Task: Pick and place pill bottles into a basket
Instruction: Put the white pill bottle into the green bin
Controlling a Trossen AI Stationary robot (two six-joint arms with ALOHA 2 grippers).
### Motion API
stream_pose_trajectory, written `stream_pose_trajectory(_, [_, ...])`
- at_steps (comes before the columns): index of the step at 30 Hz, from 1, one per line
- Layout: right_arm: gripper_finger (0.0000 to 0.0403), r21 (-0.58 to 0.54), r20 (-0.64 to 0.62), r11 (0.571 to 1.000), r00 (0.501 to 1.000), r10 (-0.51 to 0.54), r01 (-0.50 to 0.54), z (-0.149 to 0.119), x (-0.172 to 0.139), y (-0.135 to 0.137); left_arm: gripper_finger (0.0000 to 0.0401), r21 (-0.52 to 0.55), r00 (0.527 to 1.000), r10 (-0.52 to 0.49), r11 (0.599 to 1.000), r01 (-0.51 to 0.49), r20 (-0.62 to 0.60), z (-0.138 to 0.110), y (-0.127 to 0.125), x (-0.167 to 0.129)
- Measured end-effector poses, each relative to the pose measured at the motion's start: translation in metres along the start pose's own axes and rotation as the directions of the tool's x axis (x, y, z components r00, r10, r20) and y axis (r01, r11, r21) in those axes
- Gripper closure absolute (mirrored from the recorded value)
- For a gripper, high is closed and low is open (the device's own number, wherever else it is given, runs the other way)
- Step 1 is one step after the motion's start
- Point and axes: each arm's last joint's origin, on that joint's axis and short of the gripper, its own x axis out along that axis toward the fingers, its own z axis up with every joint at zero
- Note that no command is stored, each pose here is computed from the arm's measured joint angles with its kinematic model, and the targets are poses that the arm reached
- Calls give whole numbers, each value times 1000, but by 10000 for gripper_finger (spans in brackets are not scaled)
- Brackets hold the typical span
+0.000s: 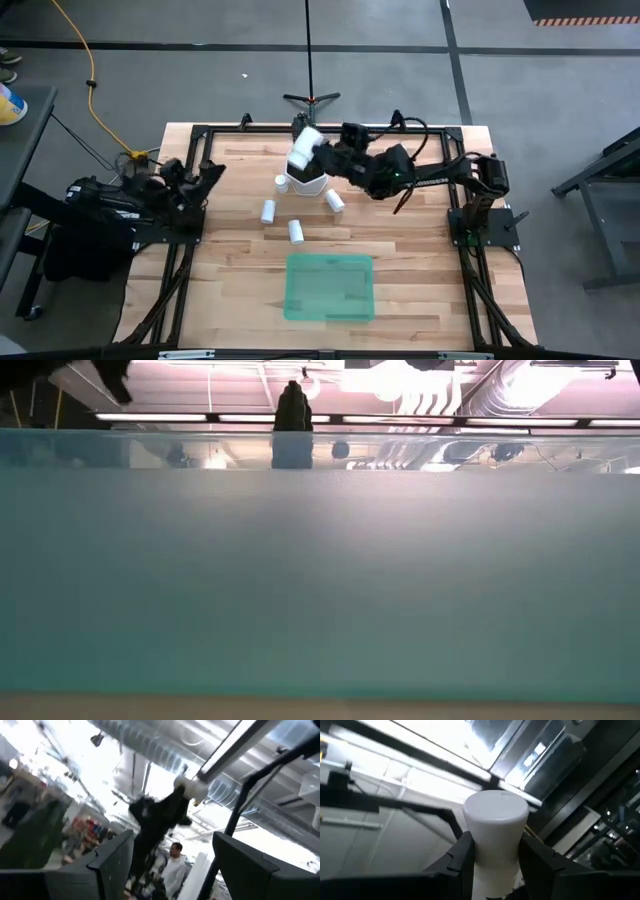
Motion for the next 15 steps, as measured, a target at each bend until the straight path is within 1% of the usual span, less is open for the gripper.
stream_pose_trajectory(2, [285,-22,-28,1000,1000,-12,12,-3,-1,-3,96,46,1000,-14,999,14,-8,10,-8,10])
stream_pose_trajectory(6, [285,-54,-35,998,999,-25,24,0,-2,-8,96,118,997,-62,991,66,-39,31,-26,37])
stream_pose_trajectory(11, [285,-71,-60,997,998,-23,19,4,-3,-11,96,178,987,-90,978,113,-129,40,-45,81])
stream_pose_trajectory(15, [285,-68,-101,998,995,-21,14,2,-3,-12,96,181,966,-111,971,155,-232,41,-58,117])
